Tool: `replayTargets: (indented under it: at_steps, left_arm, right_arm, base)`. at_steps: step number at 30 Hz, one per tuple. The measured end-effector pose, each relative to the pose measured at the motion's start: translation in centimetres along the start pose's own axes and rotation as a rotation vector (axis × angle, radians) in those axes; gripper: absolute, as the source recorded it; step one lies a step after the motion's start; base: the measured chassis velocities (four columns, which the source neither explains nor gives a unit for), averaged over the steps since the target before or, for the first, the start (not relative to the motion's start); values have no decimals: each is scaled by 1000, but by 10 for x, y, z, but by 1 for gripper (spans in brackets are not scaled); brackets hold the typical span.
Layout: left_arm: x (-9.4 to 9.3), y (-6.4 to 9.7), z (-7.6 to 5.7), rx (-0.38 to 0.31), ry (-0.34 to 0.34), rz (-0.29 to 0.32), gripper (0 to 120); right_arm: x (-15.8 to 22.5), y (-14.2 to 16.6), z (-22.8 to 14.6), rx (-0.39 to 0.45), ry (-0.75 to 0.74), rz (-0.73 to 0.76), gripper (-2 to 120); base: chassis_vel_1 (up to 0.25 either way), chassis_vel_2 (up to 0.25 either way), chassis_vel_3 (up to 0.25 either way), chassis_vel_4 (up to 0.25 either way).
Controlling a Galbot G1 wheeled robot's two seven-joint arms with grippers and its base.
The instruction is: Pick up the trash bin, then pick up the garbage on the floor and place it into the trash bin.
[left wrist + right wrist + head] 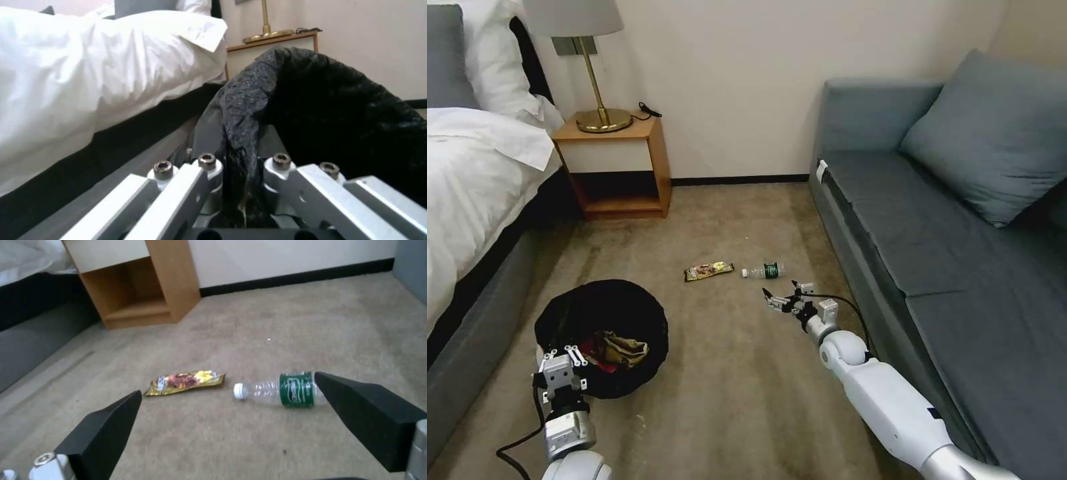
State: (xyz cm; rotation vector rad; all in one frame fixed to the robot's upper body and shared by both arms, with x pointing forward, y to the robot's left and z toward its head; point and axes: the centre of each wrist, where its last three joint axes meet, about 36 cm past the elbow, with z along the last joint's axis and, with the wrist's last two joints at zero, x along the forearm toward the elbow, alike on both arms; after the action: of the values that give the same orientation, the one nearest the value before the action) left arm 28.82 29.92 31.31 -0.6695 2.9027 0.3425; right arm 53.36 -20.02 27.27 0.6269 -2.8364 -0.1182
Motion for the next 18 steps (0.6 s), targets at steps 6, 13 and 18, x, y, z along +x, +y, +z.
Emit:
replayTargets:
  at_steps: [6,13,18]
  left_arm:
    - [-1,0,1,-2,2,2,0]
    - [-3,-1,3,-4,4,4,0]
    - [-4,-1,4,-5,6,4,0]
  right_arm:
    - [-2,0,3,-4,7,2,100]
    - [-4,-1,5,-1,11,3,100]
    - [-7,-2,5,2,12,3,100]
  base:
    - [-112,101,120,-118]
    - [-119,125,120,-125]
    - [-125,126,135,-117]
